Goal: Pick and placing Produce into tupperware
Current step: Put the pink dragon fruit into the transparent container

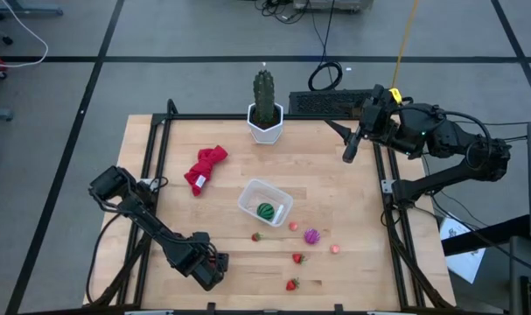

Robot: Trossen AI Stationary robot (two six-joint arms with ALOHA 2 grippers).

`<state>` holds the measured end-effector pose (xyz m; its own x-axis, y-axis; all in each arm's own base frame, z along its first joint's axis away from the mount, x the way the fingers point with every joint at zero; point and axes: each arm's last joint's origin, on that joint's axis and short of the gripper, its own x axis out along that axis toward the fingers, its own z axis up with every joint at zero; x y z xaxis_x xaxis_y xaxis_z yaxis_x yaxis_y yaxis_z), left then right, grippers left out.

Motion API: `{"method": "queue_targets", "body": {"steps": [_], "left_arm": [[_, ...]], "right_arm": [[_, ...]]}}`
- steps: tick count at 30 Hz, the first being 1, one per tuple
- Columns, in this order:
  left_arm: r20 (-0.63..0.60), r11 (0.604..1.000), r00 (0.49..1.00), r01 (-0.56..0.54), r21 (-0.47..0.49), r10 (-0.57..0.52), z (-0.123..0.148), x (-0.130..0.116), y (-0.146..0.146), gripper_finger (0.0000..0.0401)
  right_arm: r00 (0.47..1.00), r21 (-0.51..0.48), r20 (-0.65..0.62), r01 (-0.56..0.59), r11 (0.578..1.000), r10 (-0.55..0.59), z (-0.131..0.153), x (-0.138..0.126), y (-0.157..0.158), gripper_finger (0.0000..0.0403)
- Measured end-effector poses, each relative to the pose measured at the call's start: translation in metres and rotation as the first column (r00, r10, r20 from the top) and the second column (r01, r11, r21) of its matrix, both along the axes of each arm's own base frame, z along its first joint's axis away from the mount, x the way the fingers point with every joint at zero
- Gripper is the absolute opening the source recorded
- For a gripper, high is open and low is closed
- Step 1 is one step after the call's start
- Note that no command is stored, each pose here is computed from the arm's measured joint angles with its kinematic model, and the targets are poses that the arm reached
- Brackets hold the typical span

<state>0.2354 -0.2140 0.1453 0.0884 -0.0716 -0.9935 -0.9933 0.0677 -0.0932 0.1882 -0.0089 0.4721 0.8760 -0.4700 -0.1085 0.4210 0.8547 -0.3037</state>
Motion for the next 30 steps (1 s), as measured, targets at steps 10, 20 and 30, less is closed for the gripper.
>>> {"method": "queue_targets", "body": {"steps": [10,20,30], "left_arm": [[-0.002,1.000,1.000,-0.001,-0.002,0.001,0.0000,-0.0001,-0.0001,0.0392],[-0.011,1.000,1.000,-0.015,-0.010,0.015,0.0000,0.0029,0.0034,0.0392],[-0.021,1.000,1.000,-0.018,-0.021,0.017,0.0000,0.0035,0.0041,0.0392]], "right_arm": [[1.000,0.000,0.000,0.000,1.000,0.000,0.0000,0.0000,0.0000,0.0183],[1.000,0.000,0.000,0.001,1.000,-0.001,0.0000,0.0000,-0.0001,0.0183],[1.000,-0.001,0.000,0.000,1.000,0.000,0.0000,0.0000,0.0000,0.0183]]}}
